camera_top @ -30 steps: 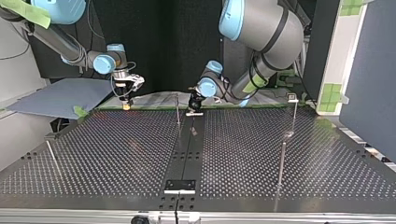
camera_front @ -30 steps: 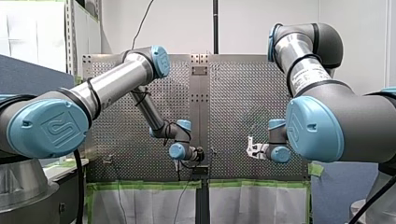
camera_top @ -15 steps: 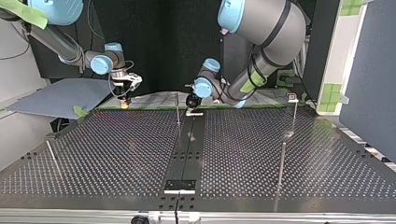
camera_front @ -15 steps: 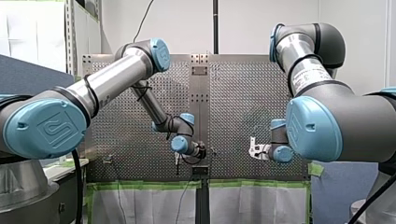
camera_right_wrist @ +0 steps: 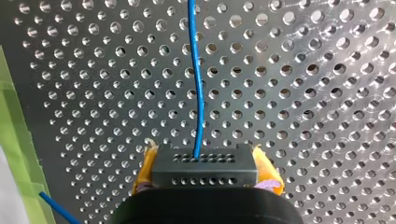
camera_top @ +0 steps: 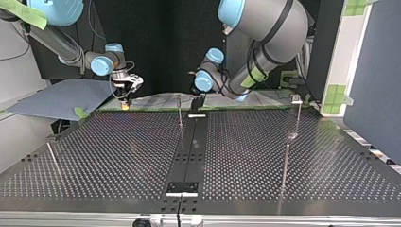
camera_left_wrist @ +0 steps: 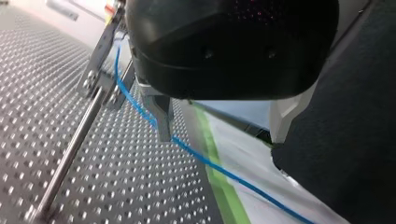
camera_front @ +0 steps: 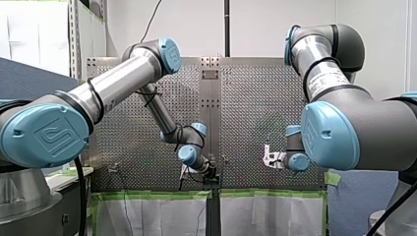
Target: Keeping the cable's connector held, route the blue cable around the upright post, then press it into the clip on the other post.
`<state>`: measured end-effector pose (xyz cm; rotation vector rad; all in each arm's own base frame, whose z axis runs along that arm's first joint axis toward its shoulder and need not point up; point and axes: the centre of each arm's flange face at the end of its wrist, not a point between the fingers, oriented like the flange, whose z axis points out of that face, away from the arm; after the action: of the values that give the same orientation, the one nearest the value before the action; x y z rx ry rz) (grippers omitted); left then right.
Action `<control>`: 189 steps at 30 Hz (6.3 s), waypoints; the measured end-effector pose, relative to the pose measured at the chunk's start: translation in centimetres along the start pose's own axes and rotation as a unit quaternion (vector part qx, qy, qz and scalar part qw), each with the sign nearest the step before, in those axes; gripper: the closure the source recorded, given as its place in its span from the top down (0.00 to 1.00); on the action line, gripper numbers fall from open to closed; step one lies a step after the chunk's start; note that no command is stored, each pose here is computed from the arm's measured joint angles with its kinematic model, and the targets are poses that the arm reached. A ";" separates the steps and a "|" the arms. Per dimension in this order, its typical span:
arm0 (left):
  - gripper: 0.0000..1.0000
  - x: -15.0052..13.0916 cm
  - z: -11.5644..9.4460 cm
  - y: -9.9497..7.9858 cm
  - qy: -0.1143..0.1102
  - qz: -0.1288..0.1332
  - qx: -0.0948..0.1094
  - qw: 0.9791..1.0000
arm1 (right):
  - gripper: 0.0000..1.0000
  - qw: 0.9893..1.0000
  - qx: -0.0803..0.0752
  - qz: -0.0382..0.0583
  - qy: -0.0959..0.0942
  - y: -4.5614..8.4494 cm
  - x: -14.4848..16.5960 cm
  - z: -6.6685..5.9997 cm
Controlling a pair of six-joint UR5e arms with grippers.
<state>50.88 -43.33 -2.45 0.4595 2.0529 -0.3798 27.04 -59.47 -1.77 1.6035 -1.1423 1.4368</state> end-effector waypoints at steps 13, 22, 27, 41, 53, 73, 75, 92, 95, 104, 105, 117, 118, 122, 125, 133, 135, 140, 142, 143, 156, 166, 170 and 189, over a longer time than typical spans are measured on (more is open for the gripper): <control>1.00 -2.9 -0.5 -1.7 -0.048 0.011 -0.008 0.999 | 0.00 1.000 0.001 -0.001 -0.004 -0.1 -0.1 -0.1; 1.00 -3.9 -0.9 -1.5 -0.083 -0.004 -0.019 0.996 | 0.00 1.000 0.003 -0.001 -0.004 -0.1 -0.1 -0.1; 1.00 -4.2 -1.7 -1.5 -0.095 -0.012 -0.006 0.995 | 0.00 1.000 0.003 -0.001 -0.004 -0.2 -0.1 -0.1; 1.00 -1.9 -2.9 -3.4 -0.085 0.002 0.021 0.996 | 0.00 1.000 0.002 0.000 -0.007 -0.1 -0.1 -0.1; 1.00 -1.9 -3.0 -3.7 -0.087 0.003 0.024 0.996 | 0.00 1.000 0.003 0.001 -0.006 -0.1 -0.2 -0.1; 1.00 -3.3 -5.7 -4.8 -0.117 0.004 0.012 0.993 | 0.00 1.000 0.005 0.000 -0.006 -0.1 -0.1 -0.1; 1.00 -3.7 -6.2 -4.8 -0.125 -0.003 0.008 0.992 | 0.00 1.000 0.005 0.000 -0.006 -0.1 -0.2 -0.1; 1.00 -5.0 -12.7 -3.3 -0.130 -0.077 -0.058 0.987 | 0.00 1.000 0.004 0.002 -0.007 -0.1 -0.2 -0.1; 1.00 -5.0 -13.9 -3.1 -0.127 -0.077 -0.070 0.986 | 0.00 1.000 0.004 0.003 -0.007 -0.1 -0.2 -0.2; 1.00 -4.8 -17.6 -3.2 -0.116 -0.068 -0.093 0.987 | 0.00 1.000 0.004 0.003 -0.009 -0.1 -0.2 -0.2; 1.00 -4.7 -18.0 -3.3 -0.116 -0.067 -0.094 0.987 | 0.00 1.000 0.004 0.003 -0.009 -0.1 -0.2 -0.2; 1.00 -4.4 -22.8 -3.9 -0.118 -0.066 -0.090 0.987 | 0.00 1.000 0.005 0.004 -0.009 -0.1 -0.2 -0.2; 1.00 -4.4 -23.3 -4.0 -0.118 -0.066 -0.089 0.987 | 0.00 1.000 0.005 0.004 -0.009 -0.2 -0.2 -0.2; 1.00 -4.2 -24.9 -4.1 -0.118 -0.064 -0.088 0.987 | 0.00 1.000 0.006 0.004 -0.009 -0.2 -0.2 -0.2; 1.00 -4.0 -26.0 -4.0 -0.120 -0.063 -0.090 0.987 | 0.00 1.000 0.006 0.003 -0.009 -0.3 -0.3 -0.2; 1.00 -3.6 -28.7 -3.8 -0.121 -0.064 -0.090 0.986 | 0.00 1.000 0.008 0.001 -0.009 -0.6 -0.3 -0.2; 1.00 -3.4 -29.3 -3.8 -0.121 -0.064 -0.090 0.986 | 0.00 1.000 0.008 0.000 -0.009 -0.6 -0.3 -0.2; 1.00 -3.1 -31.0 -3.6 -0.123 -0.065 -0.089 0.986 | 0.00 1.000 0.009 -0.002 -0.009 -0.7 -0.3 -0.2; 1.00 -2.9 -31.7 -3.5 -0.125 -0.065 -0.089 0.986 | 0.00 1.000 0.010 -0.002 -0.009 -0.8 -0.3 -0.2; 1.00 -2.8 -31.9 -3.4 -0.125 -0.065 -0.089 0.986 | 0.00 1.000 0.010 -0.002 -0.009 -0.8 -0.3 -0.2; 1.00 -3.2 -33.2 -3.3 -0.135 -0.067 -0.088 0.985 | 0.00 1.000 0.011 -0.003 -0.008 -0.9 -0.3 -0.2; 1.00 -3.2 -33.3 -3.3 -0.135 -0.067 -0.088 0.985 | 0.00 1.000 0.011 -0.003 -0.008 -0.9 -0.3 -0.2; 1.00 -3.2 -33.3 -3.3 -0.135 -0.067 -0.088 0.985 | 0.00 1.000 0.011 -0.003 -0.008 -0.9 -0.3 -0.2; 1.00 -3.2 -33.3 -3.3 -0.135 -0.067 -0.088 0.985 | 0.00 1.000 0.011 -0.003 -0.008 -0.9 -0.3 -0.2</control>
<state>25.83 -32.03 16.84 0.1524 1.8366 -0.3195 27.80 -58.92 -1.96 1.6348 -1.1332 1.4401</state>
